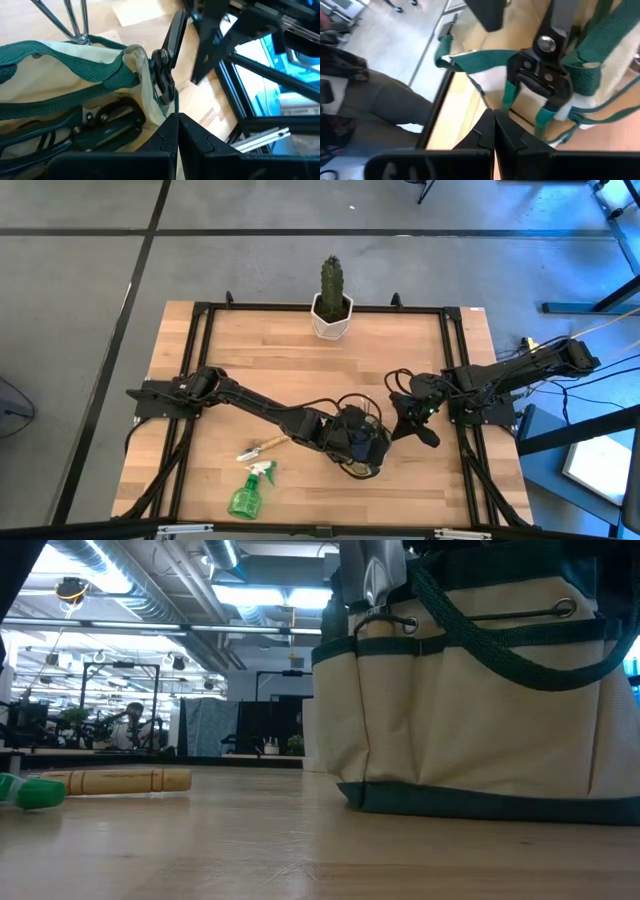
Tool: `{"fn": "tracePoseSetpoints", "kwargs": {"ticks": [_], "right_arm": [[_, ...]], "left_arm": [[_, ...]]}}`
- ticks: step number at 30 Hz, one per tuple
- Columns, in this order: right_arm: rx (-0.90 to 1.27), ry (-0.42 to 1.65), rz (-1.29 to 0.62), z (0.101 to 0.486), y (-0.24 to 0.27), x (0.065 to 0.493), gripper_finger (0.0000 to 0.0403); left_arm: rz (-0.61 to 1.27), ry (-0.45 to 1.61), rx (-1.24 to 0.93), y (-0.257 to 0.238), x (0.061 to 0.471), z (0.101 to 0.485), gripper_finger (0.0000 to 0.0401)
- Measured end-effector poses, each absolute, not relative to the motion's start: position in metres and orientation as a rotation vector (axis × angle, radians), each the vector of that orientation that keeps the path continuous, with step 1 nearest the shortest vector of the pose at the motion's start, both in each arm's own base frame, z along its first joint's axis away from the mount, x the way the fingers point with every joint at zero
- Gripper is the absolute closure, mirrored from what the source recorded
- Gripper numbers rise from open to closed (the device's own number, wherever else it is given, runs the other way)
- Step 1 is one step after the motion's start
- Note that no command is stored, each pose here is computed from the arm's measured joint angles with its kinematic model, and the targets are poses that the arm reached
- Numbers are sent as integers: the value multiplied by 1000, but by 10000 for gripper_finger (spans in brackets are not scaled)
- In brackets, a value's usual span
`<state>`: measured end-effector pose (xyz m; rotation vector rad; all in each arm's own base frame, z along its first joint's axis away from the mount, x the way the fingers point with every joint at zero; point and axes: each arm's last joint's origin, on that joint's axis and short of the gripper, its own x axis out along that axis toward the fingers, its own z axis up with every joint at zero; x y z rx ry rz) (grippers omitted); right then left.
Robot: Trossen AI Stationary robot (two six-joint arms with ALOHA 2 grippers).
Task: Pick & Place Garden tools in Gardening bag
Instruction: Put the green fruit pruner into the green gardening bag
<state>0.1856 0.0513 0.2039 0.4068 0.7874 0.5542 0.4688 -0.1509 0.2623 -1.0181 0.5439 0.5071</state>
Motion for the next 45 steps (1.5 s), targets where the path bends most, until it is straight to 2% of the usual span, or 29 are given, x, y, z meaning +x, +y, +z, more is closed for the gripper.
{"fn": "tracePoseSetpoints", "kwargs": {"ticks": [9,18,28,45], "right_arm": [[428,784,599,208,43,180,403],[411,731,584,213,43,184,403],[318,706,474,232,42,202,403],[298,780,473,225,44,204,403]], "left_arm": [[691,493,-1008,-159,455,256,400],[699,467,-974,-134,468,255,400],[598,473,-996,-117,482,256,400],[503,514,-978,-118,485,258,400]]}}
